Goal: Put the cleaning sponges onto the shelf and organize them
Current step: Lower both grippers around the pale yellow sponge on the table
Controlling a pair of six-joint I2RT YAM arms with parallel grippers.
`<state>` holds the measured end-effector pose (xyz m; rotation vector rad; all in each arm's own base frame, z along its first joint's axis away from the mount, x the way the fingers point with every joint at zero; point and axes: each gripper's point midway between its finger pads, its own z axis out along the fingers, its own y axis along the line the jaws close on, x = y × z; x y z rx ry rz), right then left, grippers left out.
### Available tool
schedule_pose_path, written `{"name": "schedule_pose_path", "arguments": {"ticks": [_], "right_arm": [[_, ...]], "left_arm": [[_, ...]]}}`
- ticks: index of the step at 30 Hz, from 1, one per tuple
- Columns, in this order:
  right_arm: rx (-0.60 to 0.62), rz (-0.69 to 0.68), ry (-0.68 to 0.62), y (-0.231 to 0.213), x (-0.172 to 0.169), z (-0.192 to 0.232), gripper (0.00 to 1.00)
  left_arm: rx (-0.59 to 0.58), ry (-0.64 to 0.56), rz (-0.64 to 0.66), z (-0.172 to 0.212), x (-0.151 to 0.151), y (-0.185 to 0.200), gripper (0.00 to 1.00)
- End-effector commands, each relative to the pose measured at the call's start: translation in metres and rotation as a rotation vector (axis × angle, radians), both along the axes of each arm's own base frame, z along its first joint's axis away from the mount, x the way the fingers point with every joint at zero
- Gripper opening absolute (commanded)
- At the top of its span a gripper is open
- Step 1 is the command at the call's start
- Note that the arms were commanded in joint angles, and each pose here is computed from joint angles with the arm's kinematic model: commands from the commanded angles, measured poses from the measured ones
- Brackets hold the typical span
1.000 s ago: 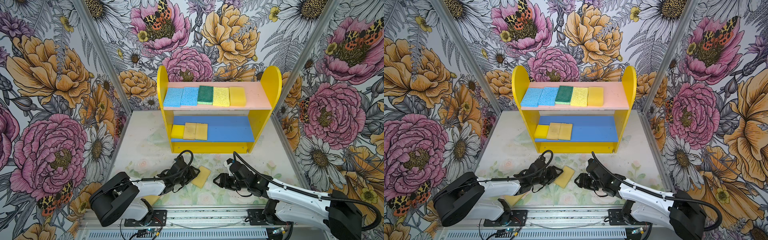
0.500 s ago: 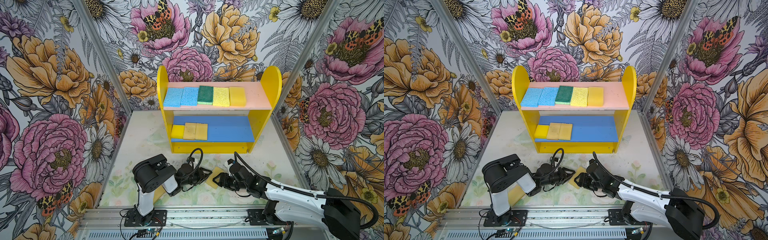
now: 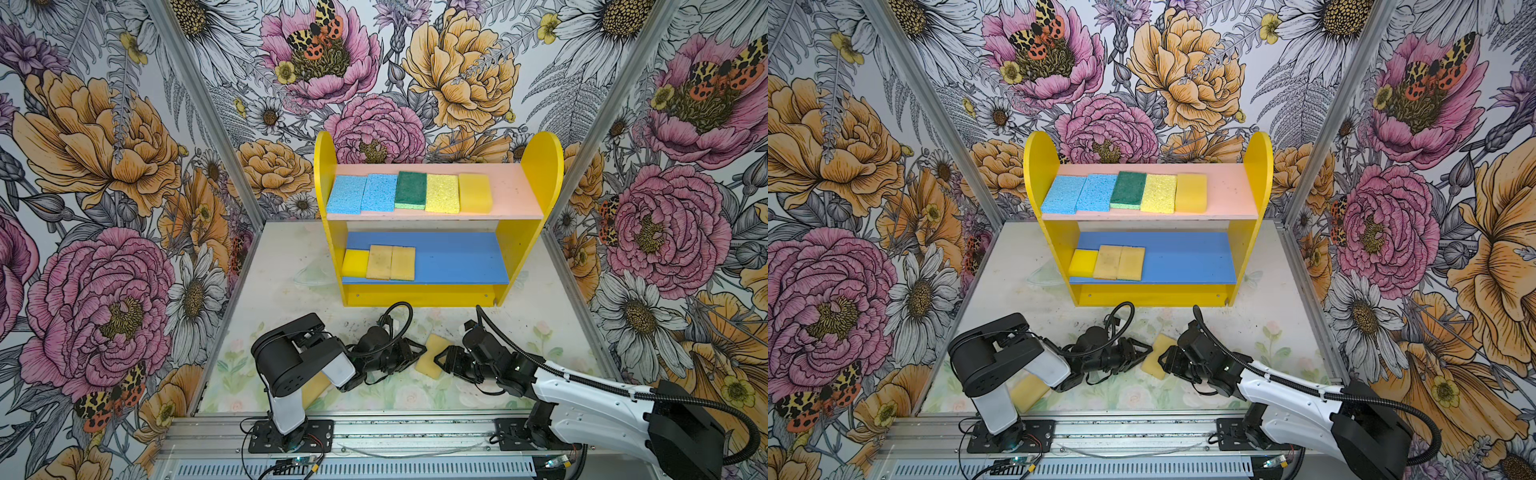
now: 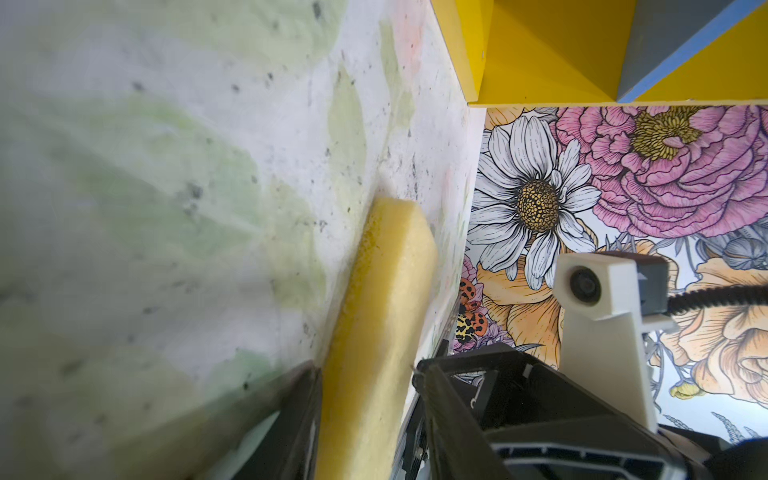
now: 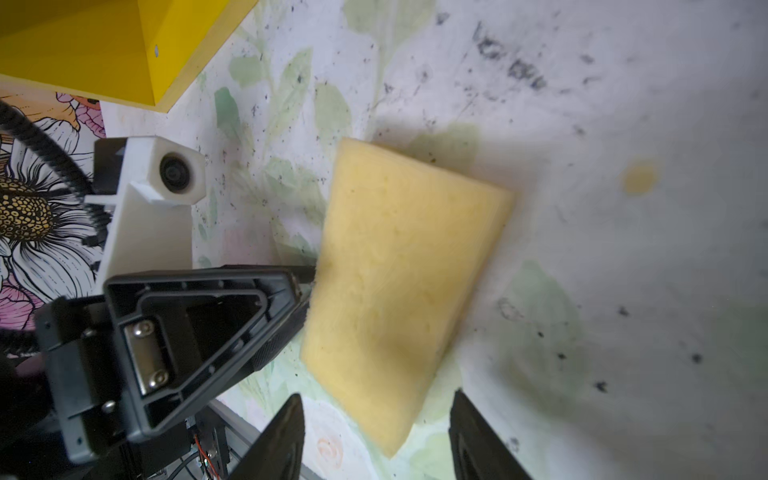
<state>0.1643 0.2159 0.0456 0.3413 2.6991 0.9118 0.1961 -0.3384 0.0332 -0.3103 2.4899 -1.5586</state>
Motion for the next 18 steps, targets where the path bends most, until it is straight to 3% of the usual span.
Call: {"name": "schedule_pose_path", "arguments": {"ticks": [1, 9, 18], "right_arm": [[-0.044, -0.018, 0.009, -0.009, 0.003, -0.010, 0.52], [-0.074, -0.020, -0.005, -0.011, 0.019, -0.012, 0.41], [-0.065, -0.009, -0.022, -0.006, 0.025, -0.013, 0.12]], "left_arm": [[0.152, 0.067, -0.051, -0.037, -0.020, 0.010, 0.43], [0.192, 0.033, -0.040, -0.027, -0.022, 0.014, 0.44], [0.196, 0.008, -0.072, -0.008, -0.021, 0.015, 0.52]]}}
